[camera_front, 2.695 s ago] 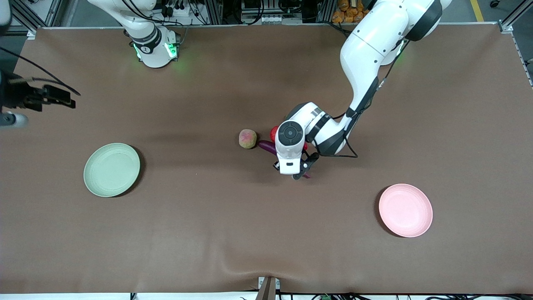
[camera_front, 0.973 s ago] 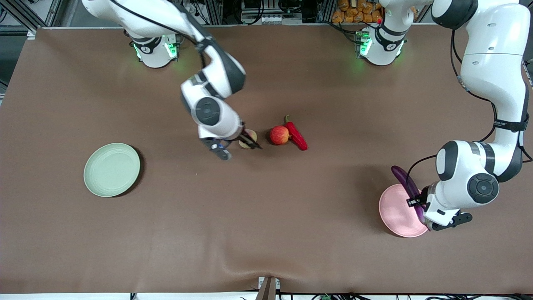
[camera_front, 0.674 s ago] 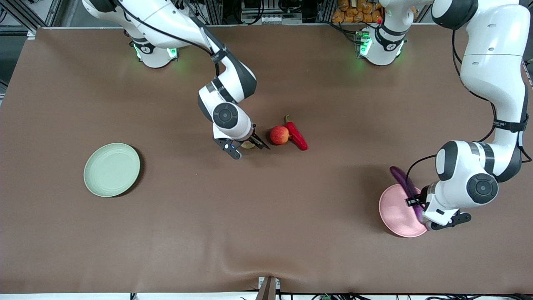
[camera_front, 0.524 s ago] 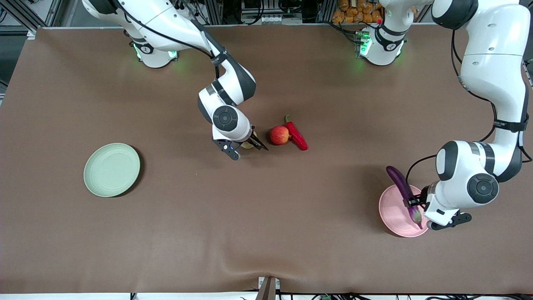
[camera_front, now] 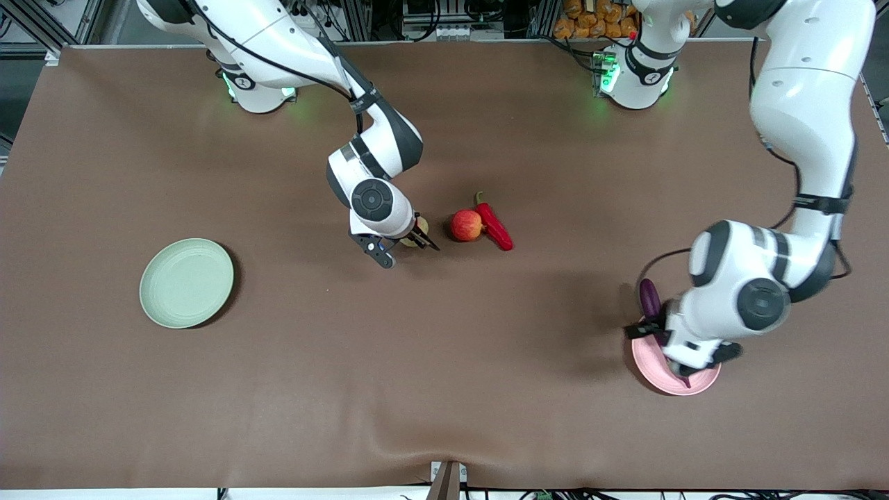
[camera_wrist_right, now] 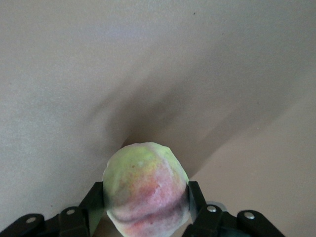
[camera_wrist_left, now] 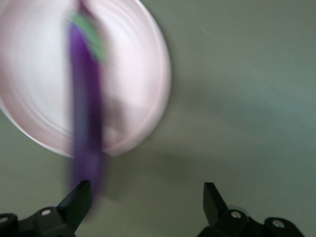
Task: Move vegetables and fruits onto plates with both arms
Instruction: 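Lower the eggplant onto the pink plate and open the left gripper, then carry the peach to the green plate while the left gripper reaches the chili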
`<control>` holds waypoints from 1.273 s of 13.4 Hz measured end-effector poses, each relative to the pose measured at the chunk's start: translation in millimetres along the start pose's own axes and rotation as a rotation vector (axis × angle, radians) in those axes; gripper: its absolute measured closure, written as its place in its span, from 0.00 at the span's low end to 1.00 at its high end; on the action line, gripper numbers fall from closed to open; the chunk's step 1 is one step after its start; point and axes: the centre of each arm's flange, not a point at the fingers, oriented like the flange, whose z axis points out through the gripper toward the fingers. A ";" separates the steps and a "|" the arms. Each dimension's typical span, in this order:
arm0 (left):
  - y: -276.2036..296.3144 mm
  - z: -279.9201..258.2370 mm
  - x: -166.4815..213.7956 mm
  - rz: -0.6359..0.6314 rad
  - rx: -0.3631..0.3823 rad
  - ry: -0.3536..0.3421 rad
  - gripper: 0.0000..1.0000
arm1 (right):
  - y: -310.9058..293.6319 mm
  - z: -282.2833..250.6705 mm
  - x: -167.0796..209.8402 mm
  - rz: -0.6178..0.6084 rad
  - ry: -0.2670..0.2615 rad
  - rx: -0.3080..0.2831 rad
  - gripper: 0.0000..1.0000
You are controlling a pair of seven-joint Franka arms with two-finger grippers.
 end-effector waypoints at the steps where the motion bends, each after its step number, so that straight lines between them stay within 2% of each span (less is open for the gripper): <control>1: 27.5 2.6 -21.8 -0.035 0.002 -0.005 0.00 | 0.6 -1.9 3.4 0.001 0.002 -0.003 0.27; 3: 78.1 10.6 -68.4 -0.111 0.018 -0.009 0.00 | 5.7 -21.9 23.0 -0.019 -0.001 -0.039 0.27; 5: 112.1 23.5 -109.9 -0.179 0.042 -0.016 0.00 | 21.6 -74.5 62.9 -0.061 -0.043 -0.094 0.27; 7: 129.9 43.9 -143.3 -0.234 0.069 -0.025 0.00 | 55.5 -147.5 121.9 -0.113 -0.081 -0.117 0.27; 9: 133.6 69.5 -166.9 -0.292 0.088 -0.035 0.00 | 102.5 -190.6 186.3 -0.184 -0.053 -0.154 0.27; 12: 146.6 103.5 -213.6 -0.393 0.096 -0.037 0.00 | 167.1 -196.7 280.0 -0.279 -0.040 -0.191 0.27; 15: 168.2 124.5 -274.8 -0.435 0.100 -0.027 0.00 | 228.0 -164.2 359.0 -0.347 -0.042 -0.137 0.27; 17: 162.1 127.4 -291.1 -0.428 0.107 -0.019 0.00 | 258.6 -139.2 391.6 -0.406 -0.029 -0.120 0.27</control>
